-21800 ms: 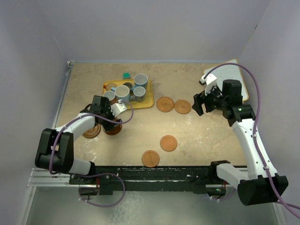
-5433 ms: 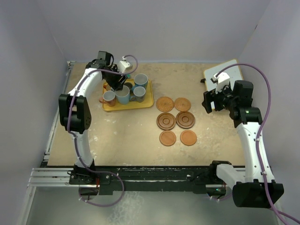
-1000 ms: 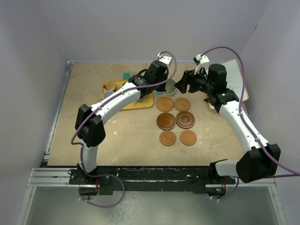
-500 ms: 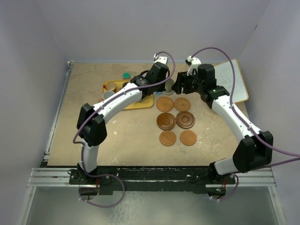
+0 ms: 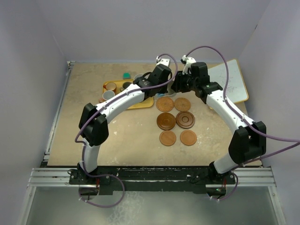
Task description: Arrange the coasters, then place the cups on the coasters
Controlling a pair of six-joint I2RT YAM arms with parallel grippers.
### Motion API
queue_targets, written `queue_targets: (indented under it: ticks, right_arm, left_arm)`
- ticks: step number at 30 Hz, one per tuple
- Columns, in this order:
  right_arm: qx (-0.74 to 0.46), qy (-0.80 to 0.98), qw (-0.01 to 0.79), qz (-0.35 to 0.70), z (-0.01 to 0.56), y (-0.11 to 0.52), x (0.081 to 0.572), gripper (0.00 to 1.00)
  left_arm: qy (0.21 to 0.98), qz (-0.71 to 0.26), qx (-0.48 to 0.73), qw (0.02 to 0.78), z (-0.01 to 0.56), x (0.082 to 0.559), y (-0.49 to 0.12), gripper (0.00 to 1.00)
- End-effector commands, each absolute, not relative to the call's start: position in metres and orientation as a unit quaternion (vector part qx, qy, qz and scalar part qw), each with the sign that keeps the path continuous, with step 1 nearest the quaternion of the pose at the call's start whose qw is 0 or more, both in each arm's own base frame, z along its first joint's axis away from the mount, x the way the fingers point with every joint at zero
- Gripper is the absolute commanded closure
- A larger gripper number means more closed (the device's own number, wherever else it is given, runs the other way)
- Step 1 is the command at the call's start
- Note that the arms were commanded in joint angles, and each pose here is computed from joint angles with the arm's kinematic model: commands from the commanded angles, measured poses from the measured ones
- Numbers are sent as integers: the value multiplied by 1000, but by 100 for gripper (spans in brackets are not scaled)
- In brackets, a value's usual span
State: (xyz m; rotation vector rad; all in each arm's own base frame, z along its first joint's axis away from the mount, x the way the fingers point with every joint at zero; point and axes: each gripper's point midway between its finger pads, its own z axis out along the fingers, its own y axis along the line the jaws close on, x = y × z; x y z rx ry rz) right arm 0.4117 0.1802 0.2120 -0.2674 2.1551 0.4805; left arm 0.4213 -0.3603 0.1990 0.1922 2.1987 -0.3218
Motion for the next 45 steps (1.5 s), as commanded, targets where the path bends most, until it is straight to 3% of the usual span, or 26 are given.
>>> queue_targets:
  ticks: [1,12,17,33,45]
  right_arm:
    - [-85,869,459,163,226,172,423,59]
    - [-85,884,445,114,219,157,425,100]
    - [-97,882,448,104,224,153,424,100]
    - [-112,871,474,57,239,133,423,100]
    - [-134,874,466,18,231,111,434,100]
  left_arm:
    - [857,-178,56,480,233,432,-380,97]
    - [836,-251,125,472,253,415,-406,92]
    - [820,-289,164,466,263,401,-416,87]
    - [785,-351,244,448,273,366,-417,57]
    - [771,-355,306,430,261,368,-371,49]
